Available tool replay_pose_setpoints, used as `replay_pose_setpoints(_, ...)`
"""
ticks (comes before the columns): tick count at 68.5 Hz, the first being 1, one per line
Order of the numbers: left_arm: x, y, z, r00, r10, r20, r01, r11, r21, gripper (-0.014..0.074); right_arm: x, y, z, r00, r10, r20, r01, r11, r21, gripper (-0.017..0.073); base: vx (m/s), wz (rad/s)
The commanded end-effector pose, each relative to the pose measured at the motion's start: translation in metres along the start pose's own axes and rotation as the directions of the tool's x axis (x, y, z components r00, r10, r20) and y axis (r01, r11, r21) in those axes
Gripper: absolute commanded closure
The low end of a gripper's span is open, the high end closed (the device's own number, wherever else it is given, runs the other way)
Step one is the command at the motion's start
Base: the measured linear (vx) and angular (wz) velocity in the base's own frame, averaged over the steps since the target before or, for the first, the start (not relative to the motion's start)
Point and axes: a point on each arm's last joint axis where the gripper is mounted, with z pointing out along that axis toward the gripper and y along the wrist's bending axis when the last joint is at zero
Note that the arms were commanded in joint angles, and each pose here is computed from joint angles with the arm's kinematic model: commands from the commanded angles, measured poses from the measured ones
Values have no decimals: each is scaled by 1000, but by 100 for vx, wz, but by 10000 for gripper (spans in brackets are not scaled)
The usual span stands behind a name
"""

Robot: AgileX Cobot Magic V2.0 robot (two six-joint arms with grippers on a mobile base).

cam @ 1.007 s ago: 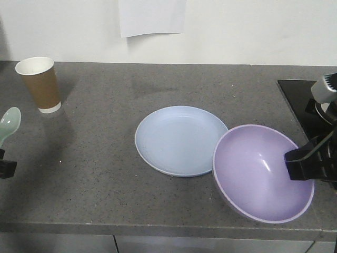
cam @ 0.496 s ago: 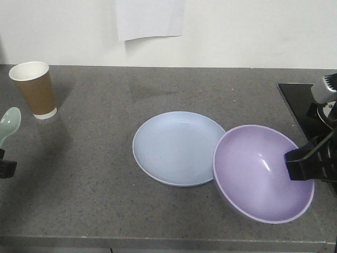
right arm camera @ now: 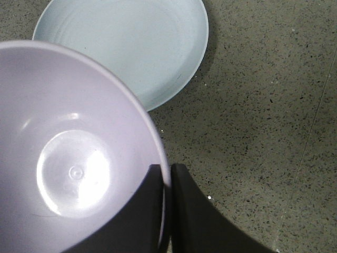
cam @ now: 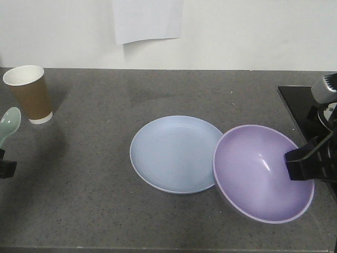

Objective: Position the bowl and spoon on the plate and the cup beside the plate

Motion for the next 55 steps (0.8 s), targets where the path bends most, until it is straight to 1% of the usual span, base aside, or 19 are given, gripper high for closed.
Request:
replay_pose_setpoints(1,-10,0,-10,996,-4,94,4,1000,2,501,-9,3,-10,996,-1,95,0,1000,2,563,2,0)
replay_pose_setpoints(55,-10,0,-10,996,-4,94,4,1000,2,501,-9,3,-10,996,-1,95,0,1000,2,563,2,0)
